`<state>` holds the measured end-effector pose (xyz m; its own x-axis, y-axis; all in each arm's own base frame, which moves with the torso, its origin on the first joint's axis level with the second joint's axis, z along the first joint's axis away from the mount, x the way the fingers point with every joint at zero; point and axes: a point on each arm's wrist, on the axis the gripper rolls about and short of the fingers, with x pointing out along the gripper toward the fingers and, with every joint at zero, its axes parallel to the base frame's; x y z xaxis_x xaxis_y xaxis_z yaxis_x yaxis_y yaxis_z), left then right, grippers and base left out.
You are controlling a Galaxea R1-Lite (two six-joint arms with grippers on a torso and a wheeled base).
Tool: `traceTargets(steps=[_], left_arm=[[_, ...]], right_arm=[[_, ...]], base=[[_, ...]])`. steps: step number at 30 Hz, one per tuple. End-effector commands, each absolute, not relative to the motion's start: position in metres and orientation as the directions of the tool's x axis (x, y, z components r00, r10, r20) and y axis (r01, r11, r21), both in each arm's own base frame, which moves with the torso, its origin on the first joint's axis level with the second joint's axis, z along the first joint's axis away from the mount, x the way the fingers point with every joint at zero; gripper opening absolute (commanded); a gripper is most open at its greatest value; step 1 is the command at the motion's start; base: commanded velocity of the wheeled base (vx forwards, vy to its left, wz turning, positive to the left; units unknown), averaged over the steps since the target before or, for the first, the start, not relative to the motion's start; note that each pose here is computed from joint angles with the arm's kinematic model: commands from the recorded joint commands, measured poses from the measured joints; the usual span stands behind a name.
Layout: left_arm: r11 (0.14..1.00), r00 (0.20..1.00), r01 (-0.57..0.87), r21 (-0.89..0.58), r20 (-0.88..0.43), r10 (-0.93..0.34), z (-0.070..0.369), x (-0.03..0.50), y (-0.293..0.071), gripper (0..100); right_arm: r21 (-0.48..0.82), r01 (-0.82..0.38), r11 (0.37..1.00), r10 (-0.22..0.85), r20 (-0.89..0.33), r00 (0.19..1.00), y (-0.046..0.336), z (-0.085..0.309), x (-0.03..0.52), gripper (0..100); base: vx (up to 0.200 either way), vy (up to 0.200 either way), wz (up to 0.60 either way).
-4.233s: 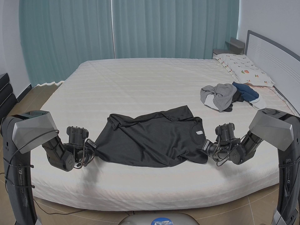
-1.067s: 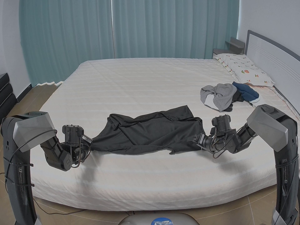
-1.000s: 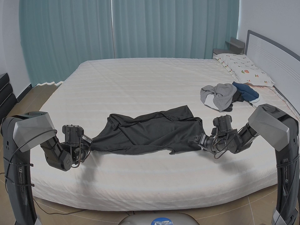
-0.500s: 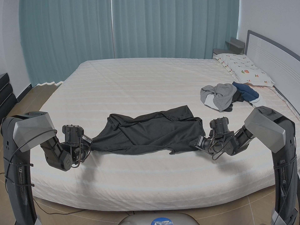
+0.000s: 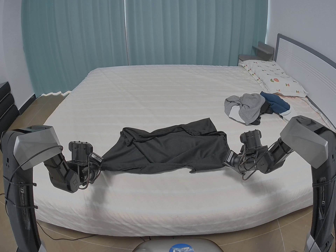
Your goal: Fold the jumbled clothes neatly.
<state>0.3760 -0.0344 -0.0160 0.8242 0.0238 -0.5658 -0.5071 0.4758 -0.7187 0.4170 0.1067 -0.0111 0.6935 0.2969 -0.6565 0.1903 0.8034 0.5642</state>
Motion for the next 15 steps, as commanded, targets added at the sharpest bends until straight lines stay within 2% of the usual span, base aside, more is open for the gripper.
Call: traceTargets(steps=[1,9,12,15], left_arm=[[0.487,0.809,-0.521,-0.701,-0.588,0.019,-0.017,0.366,-0.034,0],[0.574,0.790,-0.479,-0.665,-0.611,-0.050,0.004,0.335,-0.033,0],[0.629,0.774,-0.462,-0.625,-0.631,-0.059,0.009,0.323,-0.034,0],[0.644,0.750,-0.470,-0.604,-0.658,-0.069,0.013,0.318,-0.035,0]], right_arm=[[0.580,0.190,0.793,0.295,-0.636,0.713,0.096,0.020,0.400,0],[0.587,0.214,0.781,0.316,-0.666,0.676,0.072,0.042,0.357,0],[0.577,0.244,0.780,0.301,-0.687,0.662,0.060,0.051,0.342,0],[0.567,0.268,0.779,0.285,-0.700,0.655,0.051,0.058,0.334,0]], base=[[0.000,0.000,0.00],[0.000,0.000,0.00],[0.000,0.000,0.00],[0.000,0.000,0.00]])
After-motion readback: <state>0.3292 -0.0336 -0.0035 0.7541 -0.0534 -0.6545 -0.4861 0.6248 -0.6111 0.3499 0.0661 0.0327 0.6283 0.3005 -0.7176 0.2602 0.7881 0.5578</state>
